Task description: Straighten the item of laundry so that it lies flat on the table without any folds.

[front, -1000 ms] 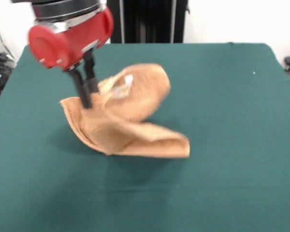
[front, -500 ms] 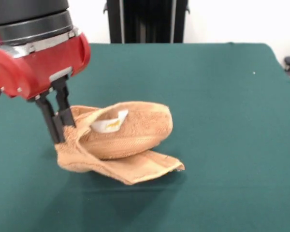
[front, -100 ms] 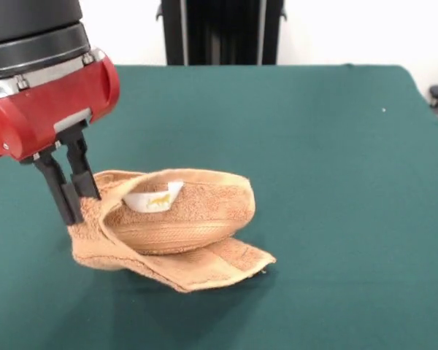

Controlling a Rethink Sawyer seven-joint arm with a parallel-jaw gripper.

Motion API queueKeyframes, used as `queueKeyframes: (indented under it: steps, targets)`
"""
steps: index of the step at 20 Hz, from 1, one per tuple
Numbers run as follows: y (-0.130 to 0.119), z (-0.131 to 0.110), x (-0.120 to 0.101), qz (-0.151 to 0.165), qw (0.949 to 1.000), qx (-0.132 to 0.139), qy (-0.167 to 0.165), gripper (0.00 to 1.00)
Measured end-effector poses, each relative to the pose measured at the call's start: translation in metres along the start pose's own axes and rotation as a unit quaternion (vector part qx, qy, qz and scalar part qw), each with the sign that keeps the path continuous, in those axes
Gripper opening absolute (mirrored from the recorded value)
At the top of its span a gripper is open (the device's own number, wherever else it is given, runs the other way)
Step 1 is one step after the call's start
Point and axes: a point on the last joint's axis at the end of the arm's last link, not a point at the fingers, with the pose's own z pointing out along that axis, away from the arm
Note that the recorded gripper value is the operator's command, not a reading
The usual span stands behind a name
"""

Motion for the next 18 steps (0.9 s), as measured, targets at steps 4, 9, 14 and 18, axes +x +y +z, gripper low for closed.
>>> queueKeyframes:
  steps: [4,9,14,18]
  targets:
    - [0.006,-0.019,0.009,-0.006,0.9967,-0.079,0.016,0.00]
    - [0.015,-0.057,0.030,-0.035,0.9785,-0.195,0.058,0.00]
    - [0.019,-0.098,0.045,-0.075,0.9550,-0.274,0.084,0.00]
    - [0.013,-0.130,0.061,-0.122,0.9405,-0.309,0.073,0.00]
